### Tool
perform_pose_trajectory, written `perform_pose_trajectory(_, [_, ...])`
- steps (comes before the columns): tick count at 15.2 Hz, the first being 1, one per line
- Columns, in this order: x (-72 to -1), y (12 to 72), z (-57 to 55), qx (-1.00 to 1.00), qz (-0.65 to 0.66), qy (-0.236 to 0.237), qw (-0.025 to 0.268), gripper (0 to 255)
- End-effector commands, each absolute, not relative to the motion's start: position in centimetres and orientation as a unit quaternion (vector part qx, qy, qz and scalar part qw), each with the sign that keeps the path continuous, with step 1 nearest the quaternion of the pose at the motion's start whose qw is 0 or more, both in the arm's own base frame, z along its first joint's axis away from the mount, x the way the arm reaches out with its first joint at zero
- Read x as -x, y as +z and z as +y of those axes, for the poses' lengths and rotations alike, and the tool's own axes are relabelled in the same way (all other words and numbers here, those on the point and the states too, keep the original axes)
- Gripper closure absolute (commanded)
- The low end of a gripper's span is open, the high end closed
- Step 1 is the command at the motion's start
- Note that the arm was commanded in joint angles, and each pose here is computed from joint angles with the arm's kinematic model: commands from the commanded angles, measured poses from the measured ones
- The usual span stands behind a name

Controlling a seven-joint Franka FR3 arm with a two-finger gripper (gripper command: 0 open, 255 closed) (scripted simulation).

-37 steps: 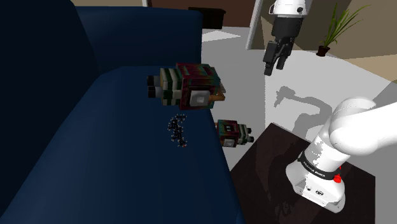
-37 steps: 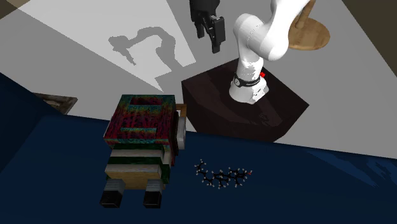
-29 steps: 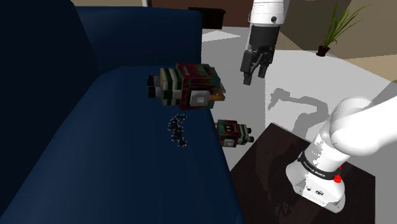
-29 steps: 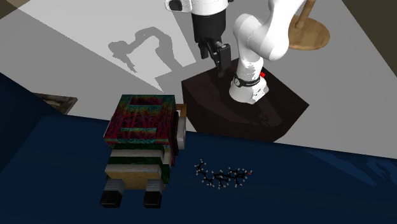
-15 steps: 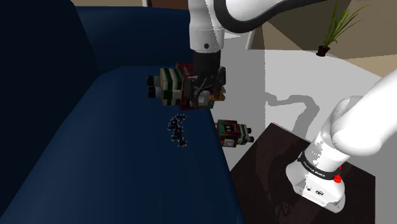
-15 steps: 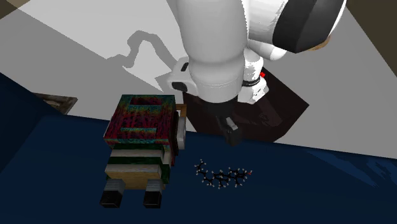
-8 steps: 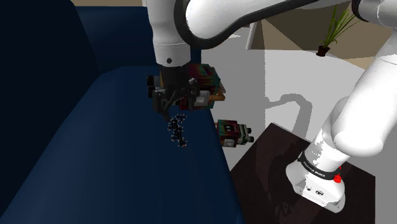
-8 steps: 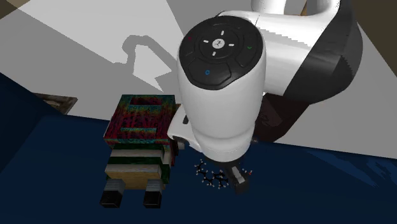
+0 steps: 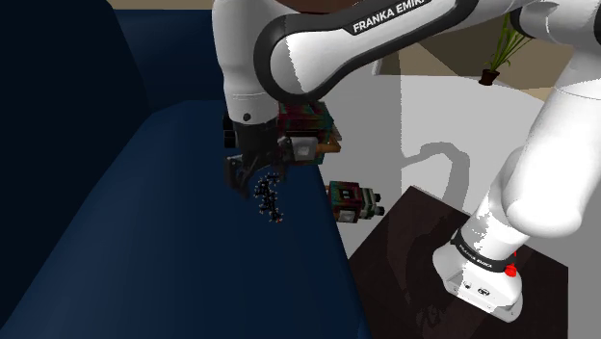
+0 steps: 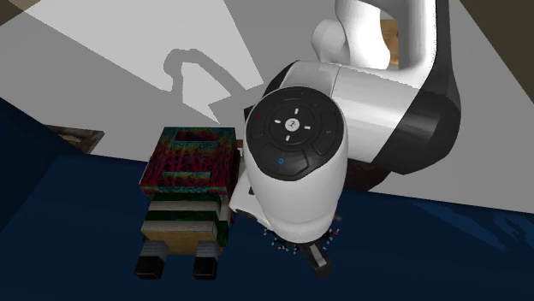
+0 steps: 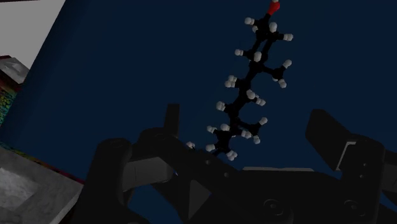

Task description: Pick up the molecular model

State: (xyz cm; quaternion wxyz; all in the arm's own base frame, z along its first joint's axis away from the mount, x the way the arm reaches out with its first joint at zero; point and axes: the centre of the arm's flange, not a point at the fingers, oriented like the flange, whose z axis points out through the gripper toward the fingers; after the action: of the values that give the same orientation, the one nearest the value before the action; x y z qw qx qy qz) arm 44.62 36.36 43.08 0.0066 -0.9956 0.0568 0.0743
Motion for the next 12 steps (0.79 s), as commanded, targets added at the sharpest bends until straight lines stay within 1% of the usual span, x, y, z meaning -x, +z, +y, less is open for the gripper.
perform_pose_trajectory(1, [-44.56,42.41,36.32,0.996,0.057,0.074,0.007,0])
perform_pose_trajectory(2, [-44.57,42.41,36.32,0.996,0.057,0.074,0.007,0])
perform_pose_trajectory(3, [-44.61,42.43,36.28,0.996,0.057,0.074,0.007,255])
perform_pose_trajectory(12, [-44.57,42.41,36.32,0.996,0.057,0.074,0.007,255])
